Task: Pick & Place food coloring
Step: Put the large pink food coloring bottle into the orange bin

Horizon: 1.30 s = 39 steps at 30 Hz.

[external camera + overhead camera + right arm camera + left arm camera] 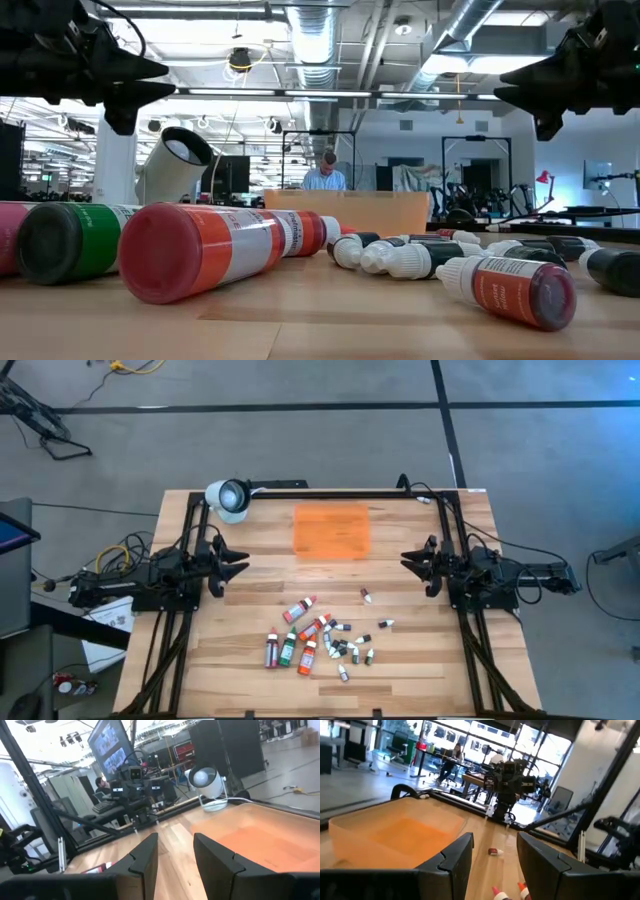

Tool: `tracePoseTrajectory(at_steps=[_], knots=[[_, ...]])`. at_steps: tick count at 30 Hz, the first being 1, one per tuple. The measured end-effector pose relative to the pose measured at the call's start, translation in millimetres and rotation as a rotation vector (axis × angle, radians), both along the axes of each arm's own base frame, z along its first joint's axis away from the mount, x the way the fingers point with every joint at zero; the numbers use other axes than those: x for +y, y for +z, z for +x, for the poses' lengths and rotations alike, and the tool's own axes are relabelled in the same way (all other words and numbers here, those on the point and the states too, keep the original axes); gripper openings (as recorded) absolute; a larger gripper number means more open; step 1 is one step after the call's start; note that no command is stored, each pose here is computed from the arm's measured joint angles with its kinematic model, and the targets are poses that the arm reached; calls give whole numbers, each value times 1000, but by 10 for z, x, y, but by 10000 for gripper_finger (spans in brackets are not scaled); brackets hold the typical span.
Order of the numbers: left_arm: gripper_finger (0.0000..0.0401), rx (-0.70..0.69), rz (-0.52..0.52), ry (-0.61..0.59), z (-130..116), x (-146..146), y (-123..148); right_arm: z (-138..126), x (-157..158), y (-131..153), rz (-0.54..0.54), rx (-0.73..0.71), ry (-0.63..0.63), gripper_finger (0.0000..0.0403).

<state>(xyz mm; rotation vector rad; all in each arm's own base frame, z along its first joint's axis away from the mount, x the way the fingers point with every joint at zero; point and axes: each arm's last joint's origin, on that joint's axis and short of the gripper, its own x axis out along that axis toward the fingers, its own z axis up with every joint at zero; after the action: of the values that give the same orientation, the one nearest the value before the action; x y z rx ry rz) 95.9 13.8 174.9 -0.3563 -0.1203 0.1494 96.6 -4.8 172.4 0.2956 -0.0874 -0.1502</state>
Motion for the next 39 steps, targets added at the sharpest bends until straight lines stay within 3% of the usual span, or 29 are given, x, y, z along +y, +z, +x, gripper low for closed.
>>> tracePoseTrajectory(at_steps=[5,18,25,39], knots=[[148,26,-103,-9,3,0,-42,0,0,0,0,0,0,118],[148,32,-127,-39,5,-9,-49,-4,-3,31,0,-33,-18,118],[148,13,-243,-39,5,-7,-49,-1,30,25,24,-28,27,118],[148,2,-124,125,-7,38,-29,1,65,-6,-37,12,66,118]])
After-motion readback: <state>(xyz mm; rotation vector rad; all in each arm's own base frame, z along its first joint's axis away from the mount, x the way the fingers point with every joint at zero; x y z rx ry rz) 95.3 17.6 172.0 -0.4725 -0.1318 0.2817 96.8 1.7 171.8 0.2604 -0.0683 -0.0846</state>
